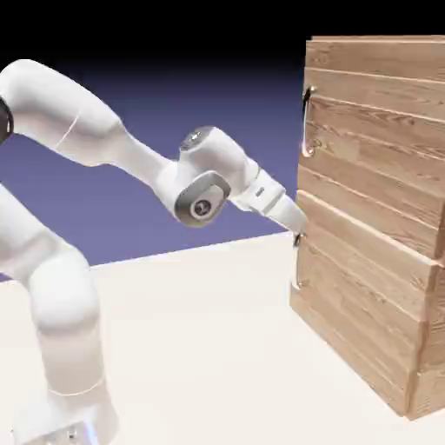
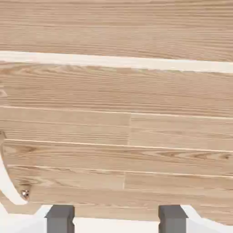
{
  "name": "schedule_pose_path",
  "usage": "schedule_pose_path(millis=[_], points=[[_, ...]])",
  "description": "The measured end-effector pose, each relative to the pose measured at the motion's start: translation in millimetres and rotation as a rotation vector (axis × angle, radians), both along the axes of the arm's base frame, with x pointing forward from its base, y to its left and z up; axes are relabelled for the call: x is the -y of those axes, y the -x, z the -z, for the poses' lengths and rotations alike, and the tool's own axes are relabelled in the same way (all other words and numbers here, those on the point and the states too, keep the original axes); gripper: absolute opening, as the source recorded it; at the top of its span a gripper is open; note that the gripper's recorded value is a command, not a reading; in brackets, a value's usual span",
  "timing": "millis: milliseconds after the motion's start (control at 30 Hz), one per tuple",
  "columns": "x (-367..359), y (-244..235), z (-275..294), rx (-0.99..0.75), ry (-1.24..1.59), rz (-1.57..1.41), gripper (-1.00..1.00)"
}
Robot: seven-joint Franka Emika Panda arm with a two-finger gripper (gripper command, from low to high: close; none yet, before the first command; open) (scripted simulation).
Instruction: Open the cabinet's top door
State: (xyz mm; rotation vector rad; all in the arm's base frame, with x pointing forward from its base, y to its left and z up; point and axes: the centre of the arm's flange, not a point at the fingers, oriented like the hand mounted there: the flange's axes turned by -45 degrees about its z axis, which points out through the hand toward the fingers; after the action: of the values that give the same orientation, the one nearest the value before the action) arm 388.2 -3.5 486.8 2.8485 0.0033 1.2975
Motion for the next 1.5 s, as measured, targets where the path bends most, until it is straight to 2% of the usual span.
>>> schedule_pose_path(millis=[433,800,1167,1500], points=[[6,29,-117,0.278,-0.077,0.141,0.0],[-37,51,-173,0.488,-0.092,0.165,0.0],[-106,37,-173,0.641,-0.061,0.122,0.0],[-159,-17,-118,0.708,-0.014,0.058,0.0]])
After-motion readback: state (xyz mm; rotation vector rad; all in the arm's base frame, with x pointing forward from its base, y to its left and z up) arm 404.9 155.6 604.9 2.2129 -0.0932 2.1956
